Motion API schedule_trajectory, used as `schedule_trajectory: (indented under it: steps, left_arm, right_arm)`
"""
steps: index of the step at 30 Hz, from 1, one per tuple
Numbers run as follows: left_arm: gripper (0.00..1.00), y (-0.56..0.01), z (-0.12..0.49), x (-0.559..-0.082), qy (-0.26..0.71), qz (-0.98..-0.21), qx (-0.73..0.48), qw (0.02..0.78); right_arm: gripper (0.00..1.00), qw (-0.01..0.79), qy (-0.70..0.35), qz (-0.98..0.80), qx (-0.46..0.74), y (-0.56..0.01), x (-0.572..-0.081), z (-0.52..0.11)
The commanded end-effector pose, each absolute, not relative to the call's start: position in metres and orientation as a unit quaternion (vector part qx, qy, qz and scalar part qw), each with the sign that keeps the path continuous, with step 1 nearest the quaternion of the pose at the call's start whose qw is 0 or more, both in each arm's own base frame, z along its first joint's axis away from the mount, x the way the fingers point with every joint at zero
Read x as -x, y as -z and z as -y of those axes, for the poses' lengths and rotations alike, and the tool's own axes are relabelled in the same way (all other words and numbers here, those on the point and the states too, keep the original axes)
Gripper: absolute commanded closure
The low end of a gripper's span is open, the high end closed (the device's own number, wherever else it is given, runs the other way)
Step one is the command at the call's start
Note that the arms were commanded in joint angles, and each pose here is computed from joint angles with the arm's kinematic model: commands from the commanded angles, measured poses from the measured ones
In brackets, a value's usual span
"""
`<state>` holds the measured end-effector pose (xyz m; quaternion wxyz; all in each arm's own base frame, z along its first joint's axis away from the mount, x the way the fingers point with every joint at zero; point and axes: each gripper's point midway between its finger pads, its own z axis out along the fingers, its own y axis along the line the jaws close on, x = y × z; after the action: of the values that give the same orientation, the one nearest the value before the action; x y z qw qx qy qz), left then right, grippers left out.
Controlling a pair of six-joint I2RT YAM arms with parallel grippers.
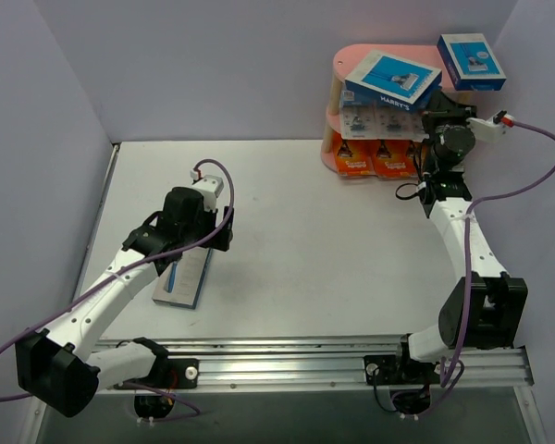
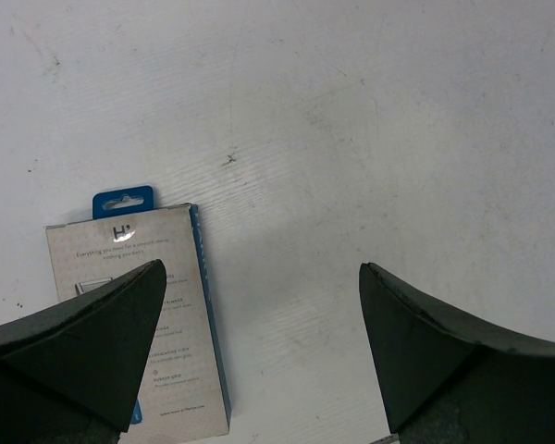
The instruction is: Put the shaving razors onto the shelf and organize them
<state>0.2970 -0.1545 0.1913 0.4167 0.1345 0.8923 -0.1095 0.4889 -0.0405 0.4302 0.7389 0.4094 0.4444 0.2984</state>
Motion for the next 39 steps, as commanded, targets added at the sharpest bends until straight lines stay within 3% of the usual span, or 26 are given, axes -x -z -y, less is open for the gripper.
schedule_trajectory:
  steps: [1, 30, 39]
  left_arm:
    - [0.06, -0.212, 0.164, -0.304, 0.126, -0.878, -0.140, 0.439]
    - [0.06, -0.198, 0.177, -0.301, 0.132, -0.885, -0.158, 0.417]
    - [0.06, -0.197, 0.180, -0.300, 0.132, -0.885, -0.161, 0.416]
  right_arm:
    - [1.00, 0.774, -0.306, -0.339, -0.438, -0.477, -0.455, 0.063]
    - [1.00, 0.757, -0.222, -0.247, -0.563, -0.437, -0.445, 0.051]
    - [1.00, 0.757, -0.227, -0.286, -0.542, -0.432, -0.475, 0.025]
